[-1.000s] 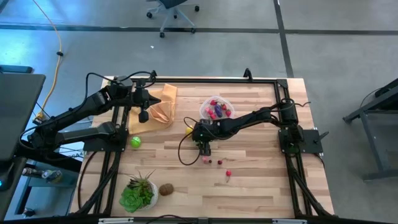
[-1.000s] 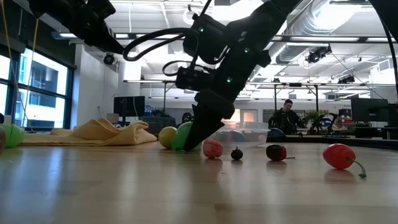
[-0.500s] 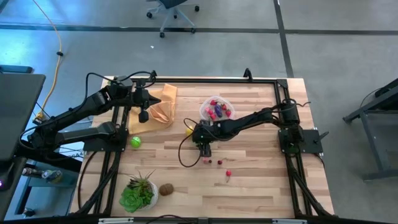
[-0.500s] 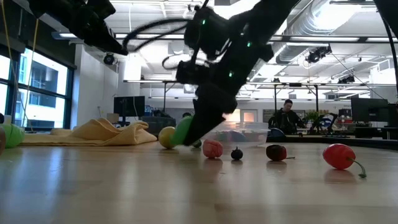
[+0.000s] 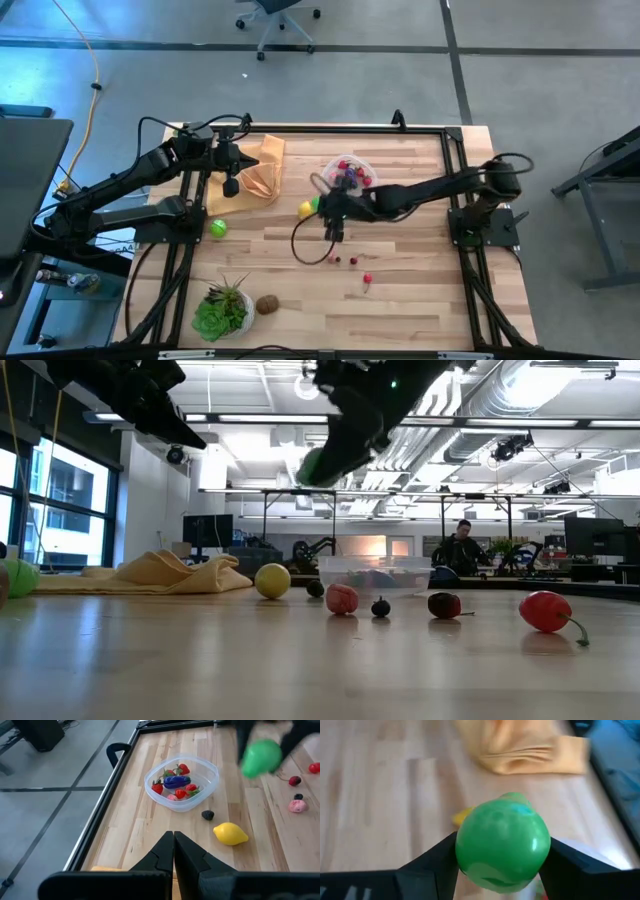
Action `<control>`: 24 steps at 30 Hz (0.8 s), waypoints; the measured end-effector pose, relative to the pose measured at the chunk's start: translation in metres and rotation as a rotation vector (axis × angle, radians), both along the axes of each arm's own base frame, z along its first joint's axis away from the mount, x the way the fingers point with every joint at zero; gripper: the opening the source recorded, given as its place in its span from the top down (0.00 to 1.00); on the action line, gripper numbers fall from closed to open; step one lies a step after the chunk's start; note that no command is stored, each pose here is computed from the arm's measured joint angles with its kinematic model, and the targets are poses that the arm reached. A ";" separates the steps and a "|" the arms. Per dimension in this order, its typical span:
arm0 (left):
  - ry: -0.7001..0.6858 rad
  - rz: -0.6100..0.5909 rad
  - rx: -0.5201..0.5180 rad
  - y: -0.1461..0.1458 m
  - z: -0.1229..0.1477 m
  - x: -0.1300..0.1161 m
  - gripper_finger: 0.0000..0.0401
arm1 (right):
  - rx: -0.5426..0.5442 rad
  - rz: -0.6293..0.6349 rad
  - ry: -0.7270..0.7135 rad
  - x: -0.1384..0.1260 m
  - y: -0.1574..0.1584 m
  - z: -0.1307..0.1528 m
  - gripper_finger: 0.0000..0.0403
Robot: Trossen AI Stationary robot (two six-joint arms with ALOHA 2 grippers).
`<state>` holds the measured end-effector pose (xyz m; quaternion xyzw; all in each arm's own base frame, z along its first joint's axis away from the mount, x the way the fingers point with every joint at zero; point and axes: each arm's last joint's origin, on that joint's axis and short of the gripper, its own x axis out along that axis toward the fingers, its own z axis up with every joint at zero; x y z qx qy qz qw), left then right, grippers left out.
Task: Pick and placing Produce into tupperware
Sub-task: Put the green pear into the transparent container
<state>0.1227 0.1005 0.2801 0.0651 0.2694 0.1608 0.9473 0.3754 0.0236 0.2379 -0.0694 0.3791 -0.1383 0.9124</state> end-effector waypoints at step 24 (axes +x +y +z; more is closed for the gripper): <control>0.001 0.000 0.000 0.000 0.000 0.000 0.99 | 0.338 -0.443 0.282 -0.039 -0.139 -0.033 0.49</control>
